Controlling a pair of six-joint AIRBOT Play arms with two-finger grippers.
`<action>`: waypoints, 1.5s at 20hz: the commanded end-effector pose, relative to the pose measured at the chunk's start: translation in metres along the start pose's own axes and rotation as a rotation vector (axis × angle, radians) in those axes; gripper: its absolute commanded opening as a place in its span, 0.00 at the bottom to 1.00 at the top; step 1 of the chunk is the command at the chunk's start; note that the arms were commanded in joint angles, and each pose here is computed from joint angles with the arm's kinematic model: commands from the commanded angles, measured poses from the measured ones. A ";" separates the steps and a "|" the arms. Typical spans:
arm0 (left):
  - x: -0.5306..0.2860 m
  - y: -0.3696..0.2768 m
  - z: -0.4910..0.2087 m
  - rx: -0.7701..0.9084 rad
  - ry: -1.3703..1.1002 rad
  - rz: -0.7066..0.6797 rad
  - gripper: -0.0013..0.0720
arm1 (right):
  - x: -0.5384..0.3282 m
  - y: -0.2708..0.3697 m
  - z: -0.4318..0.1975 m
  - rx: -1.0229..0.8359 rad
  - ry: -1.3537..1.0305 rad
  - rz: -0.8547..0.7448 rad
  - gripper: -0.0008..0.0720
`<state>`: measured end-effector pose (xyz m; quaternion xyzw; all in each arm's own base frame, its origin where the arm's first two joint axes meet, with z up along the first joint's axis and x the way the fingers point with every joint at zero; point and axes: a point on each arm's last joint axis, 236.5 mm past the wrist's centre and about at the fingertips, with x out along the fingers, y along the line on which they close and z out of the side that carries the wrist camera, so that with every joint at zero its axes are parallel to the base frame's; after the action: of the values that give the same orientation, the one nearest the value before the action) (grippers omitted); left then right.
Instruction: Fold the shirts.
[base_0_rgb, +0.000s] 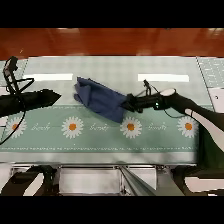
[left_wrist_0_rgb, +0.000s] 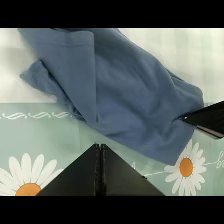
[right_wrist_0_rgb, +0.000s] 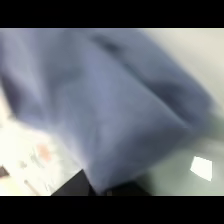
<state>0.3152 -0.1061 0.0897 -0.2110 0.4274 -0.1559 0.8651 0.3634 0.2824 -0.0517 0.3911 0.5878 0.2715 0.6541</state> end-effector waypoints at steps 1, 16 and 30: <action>0.003 0.002 0.000 -0.009 0.004 0.003 0.04 | -0.015 0.084 0.017 -0.221 0.034 0.087 0.04; 0.004 -0.002 -0.003 -0.024 0.017 -0.016 0.04 | -0.372 0.187 0.118 -0.463 -0.554 -0.140 0.04; 0.004 -0.004 0.001 -0.011 0.003 -0.026 0.04 | -0.539 -0.018 0.027 0.235 -0.618 -0.622 0.04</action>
<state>0.3149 -0.1125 0.0881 -0.2268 0.4340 -0.1637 0.8564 0.3443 -0.1420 0.2541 0.3267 0.4355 -0.0493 0.8374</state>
